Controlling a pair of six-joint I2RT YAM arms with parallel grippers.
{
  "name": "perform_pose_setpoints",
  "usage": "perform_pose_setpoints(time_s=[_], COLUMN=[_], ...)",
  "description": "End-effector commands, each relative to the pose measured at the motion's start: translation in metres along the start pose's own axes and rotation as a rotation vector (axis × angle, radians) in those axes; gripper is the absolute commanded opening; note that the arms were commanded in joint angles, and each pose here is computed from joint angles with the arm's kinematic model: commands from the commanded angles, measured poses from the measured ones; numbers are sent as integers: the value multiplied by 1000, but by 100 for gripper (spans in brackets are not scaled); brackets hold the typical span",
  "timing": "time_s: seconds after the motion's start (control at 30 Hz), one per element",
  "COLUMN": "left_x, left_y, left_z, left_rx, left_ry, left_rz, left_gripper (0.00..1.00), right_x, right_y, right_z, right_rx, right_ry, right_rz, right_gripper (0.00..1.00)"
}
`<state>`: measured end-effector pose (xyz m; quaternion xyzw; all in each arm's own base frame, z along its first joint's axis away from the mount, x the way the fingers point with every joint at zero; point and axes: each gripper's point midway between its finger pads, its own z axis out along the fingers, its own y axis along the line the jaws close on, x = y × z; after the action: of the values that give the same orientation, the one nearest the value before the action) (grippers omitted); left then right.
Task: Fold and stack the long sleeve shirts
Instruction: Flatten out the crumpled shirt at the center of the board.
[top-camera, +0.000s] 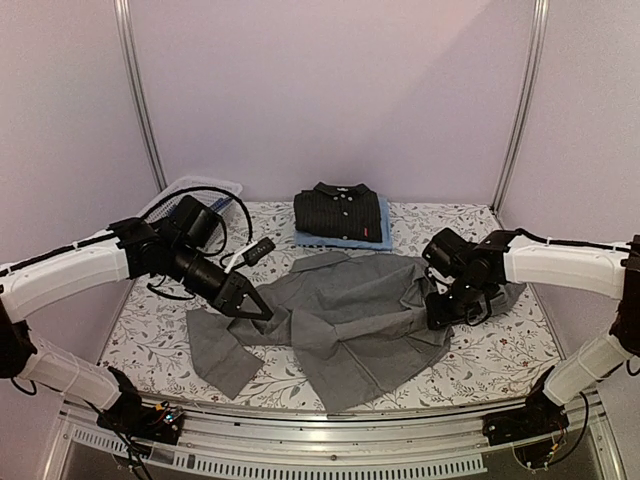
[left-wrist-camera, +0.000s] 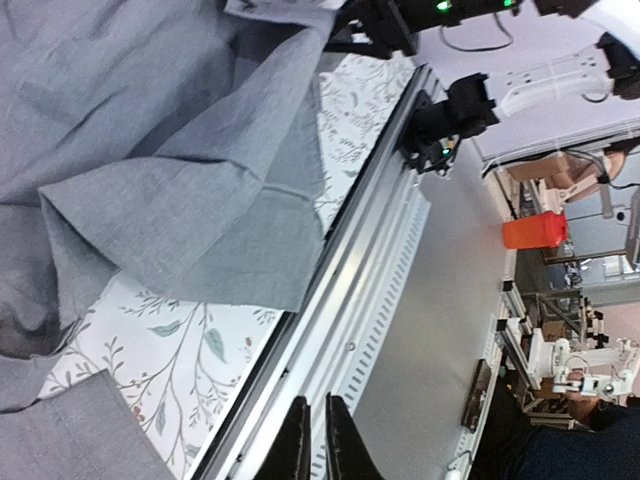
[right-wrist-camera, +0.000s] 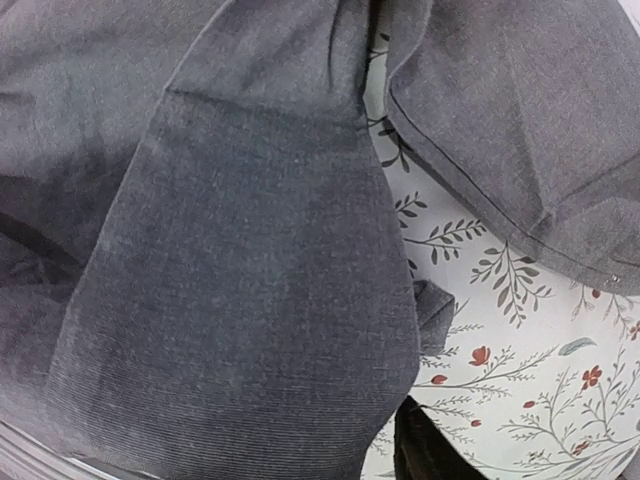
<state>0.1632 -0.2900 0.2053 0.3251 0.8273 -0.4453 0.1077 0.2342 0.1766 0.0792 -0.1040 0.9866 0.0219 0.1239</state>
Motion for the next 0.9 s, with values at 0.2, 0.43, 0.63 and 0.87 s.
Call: perform_pose_setpoints(time_s=[0.2, 0.43, 0.63, 0.87], left_x=[-45, -84, -106, -114], left_y=[59, 73, 74, 53], left_z=[17, 54, 95, 99], left_rx=[-210, -245, -288, -374], left_ry=[-151, -187, -162, -187], left_rz=[-153, -164, -144, -65], left_gripper=[19, 18, 15, 15], right_x=[-31, -8, 26, 32], right_y=[29, 74, 87, 69], right_z=[-57, -50, -13, 20], right_rx=[-54, -104, -113, -26], right_ry=[-244, -215, -148, -171], right_rz=[30, 0, 4, -17], right_gripper=[59, 49, 39, 38])
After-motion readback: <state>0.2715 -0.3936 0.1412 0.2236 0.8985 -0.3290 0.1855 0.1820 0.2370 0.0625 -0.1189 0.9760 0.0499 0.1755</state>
